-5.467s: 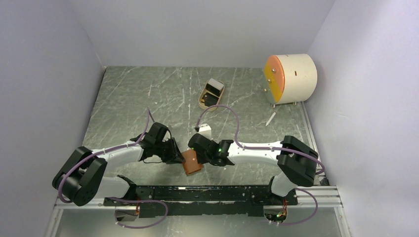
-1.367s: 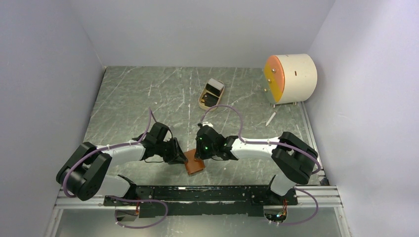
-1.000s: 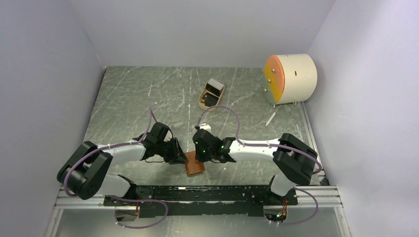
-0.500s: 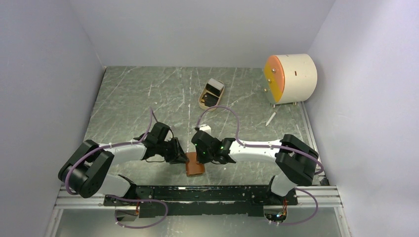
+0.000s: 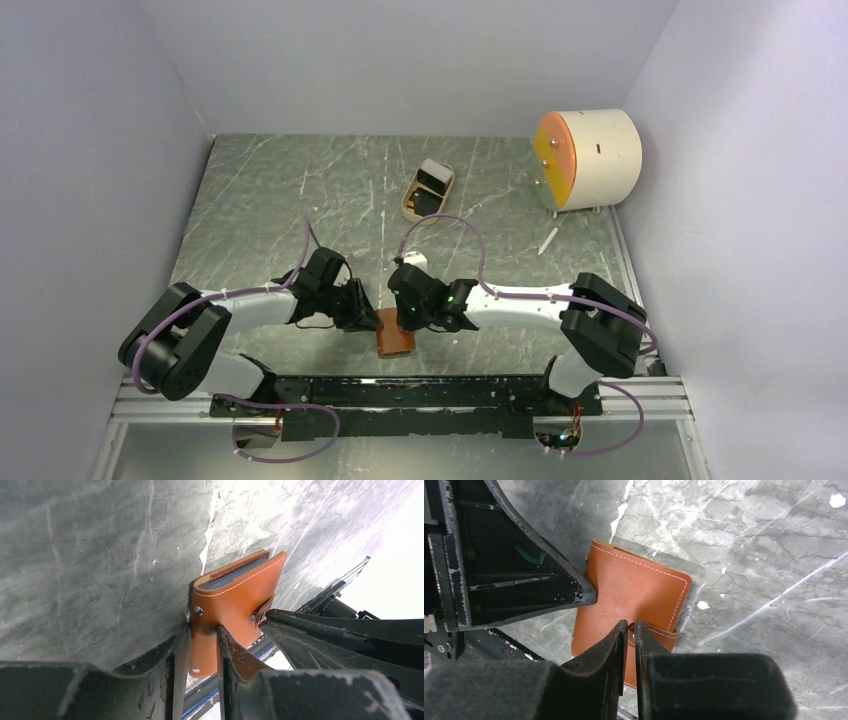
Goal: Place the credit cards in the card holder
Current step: Close the card holder at the center of the board.
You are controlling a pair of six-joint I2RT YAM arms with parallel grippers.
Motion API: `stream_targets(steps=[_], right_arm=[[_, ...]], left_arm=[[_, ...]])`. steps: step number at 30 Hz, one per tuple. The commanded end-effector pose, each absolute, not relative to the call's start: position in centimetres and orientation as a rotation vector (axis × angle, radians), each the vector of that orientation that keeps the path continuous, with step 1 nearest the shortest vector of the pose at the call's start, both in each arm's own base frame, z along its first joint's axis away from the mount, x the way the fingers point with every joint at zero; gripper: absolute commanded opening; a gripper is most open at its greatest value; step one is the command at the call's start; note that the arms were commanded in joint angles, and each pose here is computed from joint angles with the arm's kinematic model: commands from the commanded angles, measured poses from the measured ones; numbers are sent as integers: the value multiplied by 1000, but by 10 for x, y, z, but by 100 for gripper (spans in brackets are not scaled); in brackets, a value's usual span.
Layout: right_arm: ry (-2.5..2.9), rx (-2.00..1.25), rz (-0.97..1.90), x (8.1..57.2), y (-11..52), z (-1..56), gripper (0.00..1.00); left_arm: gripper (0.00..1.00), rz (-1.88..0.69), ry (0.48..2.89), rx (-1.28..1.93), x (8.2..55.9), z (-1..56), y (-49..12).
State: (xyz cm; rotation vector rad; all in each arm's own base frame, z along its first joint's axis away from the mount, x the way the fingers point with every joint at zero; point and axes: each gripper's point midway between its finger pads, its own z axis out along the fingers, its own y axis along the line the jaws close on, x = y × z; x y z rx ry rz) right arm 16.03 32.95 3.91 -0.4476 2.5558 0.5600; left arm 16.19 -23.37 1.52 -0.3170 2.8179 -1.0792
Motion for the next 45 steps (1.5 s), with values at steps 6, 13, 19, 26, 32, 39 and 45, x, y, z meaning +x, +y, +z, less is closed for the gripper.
stream_targets(steps=[6,13,19,26,32,39,45], right_arm=[[2520,-408,576,162,326,58,19],[2544,-407,585,156,324,50,22],[2556,-393,584,155,323,45,19],[2574,-380,592,152,322,38,17],[2577,-376,600,152,325,35,17],[2589,-383,576,153,325,28,16],[2600,-393,538,152,320,24,14]], left_arm=[[32,-1022,2847,-308,160,8,-233],[32,-1015,2848,-304,159,9,-234],[32,-1018,2846,-302,159,10,-235],[32,-1021,2848,-301,158,9,-235],[32,-1039,2845,-299,155,10,-238],[32,-1032,2852,-297,154,7,-238],[31,-1028,2846,-291,156,9,-239]])
